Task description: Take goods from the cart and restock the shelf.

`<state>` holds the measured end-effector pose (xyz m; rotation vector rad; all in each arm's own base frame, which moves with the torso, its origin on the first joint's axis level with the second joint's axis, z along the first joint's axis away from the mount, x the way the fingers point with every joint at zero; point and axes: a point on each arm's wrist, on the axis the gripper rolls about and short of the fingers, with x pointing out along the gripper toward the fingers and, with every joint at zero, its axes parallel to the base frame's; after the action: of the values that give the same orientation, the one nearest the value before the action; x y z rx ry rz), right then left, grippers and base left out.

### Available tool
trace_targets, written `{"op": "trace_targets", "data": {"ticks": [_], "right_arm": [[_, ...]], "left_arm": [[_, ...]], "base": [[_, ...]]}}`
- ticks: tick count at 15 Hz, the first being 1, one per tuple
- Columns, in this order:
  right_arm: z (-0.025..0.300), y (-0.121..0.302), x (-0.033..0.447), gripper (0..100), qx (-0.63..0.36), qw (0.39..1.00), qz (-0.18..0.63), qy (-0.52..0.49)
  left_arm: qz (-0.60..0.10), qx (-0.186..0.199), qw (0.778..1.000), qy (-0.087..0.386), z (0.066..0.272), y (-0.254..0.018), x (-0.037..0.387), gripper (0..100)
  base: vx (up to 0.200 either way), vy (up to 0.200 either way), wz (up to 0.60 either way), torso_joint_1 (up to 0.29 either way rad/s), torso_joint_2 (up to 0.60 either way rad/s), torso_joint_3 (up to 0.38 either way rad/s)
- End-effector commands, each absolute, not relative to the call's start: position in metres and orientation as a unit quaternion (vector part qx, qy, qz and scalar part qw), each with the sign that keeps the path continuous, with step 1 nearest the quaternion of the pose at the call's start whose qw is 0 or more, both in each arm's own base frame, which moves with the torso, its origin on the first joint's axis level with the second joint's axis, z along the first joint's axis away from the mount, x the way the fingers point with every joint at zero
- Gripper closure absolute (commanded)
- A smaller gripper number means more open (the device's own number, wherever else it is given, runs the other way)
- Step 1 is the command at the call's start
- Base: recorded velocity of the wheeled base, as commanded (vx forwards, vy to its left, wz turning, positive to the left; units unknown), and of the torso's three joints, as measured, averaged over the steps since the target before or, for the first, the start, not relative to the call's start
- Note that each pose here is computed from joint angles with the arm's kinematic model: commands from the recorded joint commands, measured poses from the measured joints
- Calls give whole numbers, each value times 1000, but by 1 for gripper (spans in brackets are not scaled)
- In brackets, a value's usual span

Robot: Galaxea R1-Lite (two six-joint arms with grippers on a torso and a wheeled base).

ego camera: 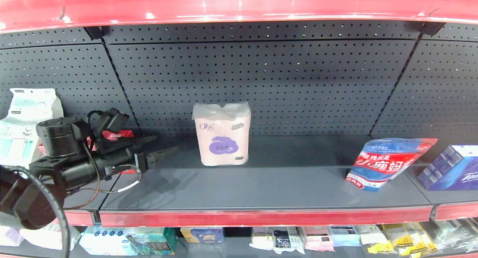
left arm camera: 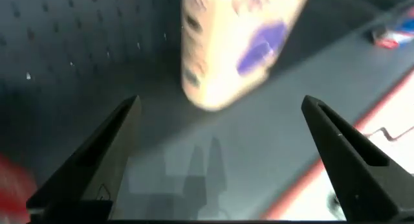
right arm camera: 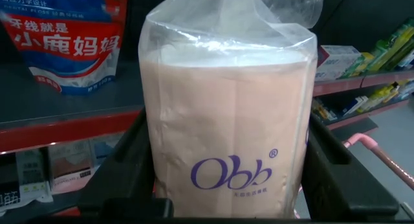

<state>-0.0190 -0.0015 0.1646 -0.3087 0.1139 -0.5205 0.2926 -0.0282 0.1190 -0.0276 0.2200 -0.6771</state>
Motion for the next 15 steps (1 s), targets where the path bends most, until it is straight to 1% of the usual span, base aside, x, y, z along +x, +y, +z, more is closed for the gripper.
{"op": "trace_targets", "data": {"ticks": [1,3,5,7,10,12,15], "right_arm": [[165,-2,-19,100,-152,953,-256,57],[165,-2,-19,100,-158,952,-256,59],[164,-2,-19,100,-159,952,-256,60],[163,-2,-18,100,-162,951,-255,64],[164,-2,-19,100,-165,950,-257,64],[164,-2,-19,100,-165,950,-258,65],[164,-2,-19,100,-169,949,-258,65]], "left_arm": [[-347,-13,932,101,110,-32,332,0],[-372,-17,922,107,102,-39,338,0],[-386,-17,917,104,101,-40,342,0],[-412,-17,906,93,98,-42,359,0],[-419,-12,904,83,99,-43,366,0],[-421,-14,903,87,96,-43,368,0],[-436,-7,898,67,99,-47,384,0]], "base": [[0,0,0,0,0,0],[0,0,0,0,0,0],[0,0,0,0,0,0],[0,0,0,0,0,0],[0,0,0,0,0,0],[0,0,0,0,0,0],[0,0,0,0,0,0]]}}
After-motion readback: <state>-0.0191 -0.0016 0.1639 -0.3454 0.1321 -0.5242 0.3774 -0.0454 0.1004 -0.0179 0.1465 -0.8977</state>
